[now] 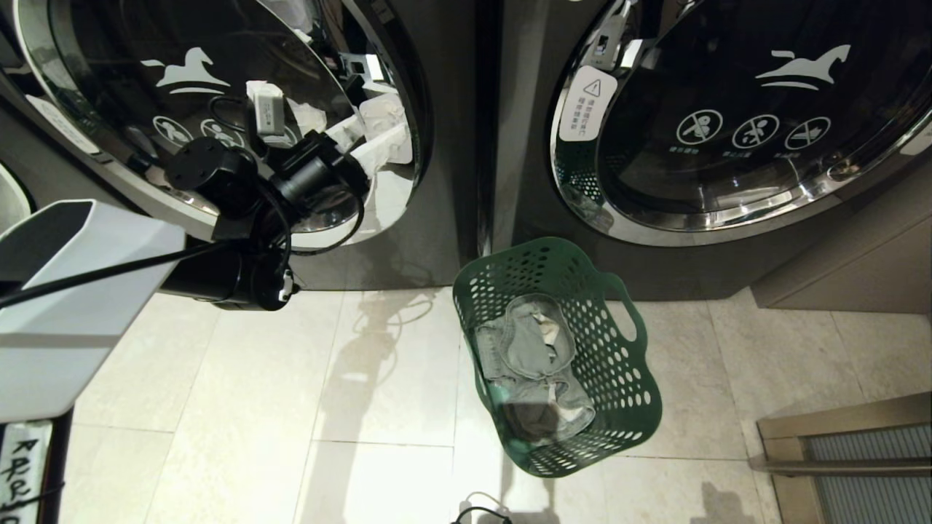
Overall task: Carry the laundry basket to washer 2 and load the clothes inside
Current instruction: Open the lid of the washing machine
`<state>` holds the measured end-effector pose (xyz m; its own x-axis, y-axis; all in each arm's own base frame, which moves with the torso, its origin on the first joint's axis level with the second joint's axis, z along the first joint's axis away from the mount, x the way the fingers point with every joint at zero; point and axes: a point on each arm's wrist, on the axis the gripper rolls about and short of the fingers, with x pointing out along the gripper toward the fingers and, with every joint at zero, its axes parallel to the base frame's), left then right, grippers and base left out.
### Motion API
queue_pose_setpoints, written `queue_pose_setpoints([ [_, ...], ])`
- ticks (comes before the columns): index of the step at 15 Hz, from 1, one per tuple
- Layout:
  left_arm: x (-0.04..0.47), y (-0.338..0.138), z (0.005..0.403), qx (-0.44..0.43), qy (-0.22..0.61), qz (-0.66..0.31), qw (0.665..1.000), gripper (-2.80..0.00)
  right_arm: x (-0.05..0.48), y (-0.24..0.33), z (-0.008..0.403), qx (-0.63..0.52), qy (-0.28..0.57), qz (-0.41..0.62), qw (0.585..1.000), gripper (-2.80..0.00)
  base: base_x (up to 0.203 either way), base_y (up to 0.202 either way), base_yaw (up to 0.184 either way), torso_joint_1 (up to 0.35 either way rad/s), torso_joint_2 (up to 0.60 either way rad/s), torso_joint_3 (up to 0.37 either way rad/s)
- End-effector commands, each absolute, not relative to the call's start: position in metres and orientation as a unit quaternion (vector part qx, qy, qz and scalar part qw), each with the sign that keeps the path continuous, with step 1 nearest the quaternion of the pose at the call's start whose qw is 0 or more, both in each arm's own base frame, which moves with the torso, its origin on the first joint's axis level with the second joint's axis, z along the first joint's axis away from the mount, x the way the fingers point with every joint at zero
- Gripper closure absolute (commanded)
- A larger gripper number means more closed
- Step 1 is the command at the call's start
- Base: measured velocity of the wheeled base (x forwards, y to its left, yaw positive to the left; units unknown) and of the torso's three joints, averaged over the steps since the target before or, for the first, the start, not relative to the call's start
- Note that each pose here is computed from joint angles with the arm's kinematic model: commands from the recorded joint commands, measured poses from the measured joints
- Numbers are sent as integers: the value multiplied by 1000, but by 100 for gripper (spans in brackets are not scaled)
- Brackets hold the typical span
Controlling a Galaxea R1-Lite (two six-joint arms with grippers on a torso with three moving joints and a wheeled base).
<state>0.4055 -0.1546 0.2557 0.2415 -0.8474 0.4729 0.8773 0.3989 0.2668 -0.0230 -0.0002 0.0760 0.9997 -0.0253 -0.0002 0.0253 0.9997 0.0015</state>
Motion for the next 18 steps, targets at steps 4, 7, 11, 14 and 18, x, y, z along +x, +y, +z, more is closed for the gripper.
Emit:
queue_pose_setpoints([
  [4,430,-127,226,-10,-277,-528,803,-280,-23,0,76,0,1,-13,1000,0,0,0,0,0,0,0],
  [7,444,-99,211,-3,-275,-501,820,-280,-23,0,76,0,1,-13,1000,0,0,0,0,0,0,0],
  [11,465,-79,204,2,-275,-508,816,-280,-23,0,76,0,2,-13,1000,0,0,0,0,0,0,0],
  [14,472,-51,216,24,-307,-478,823,-280,-23,0,76,0,2,-13,1000,0,0,0,0,0,0,0],
  [18,448,5,260,40,-326,-433,840,-280,-23,0,76,2,0,-13,1000,0,0,0,0,0,0,0],
])
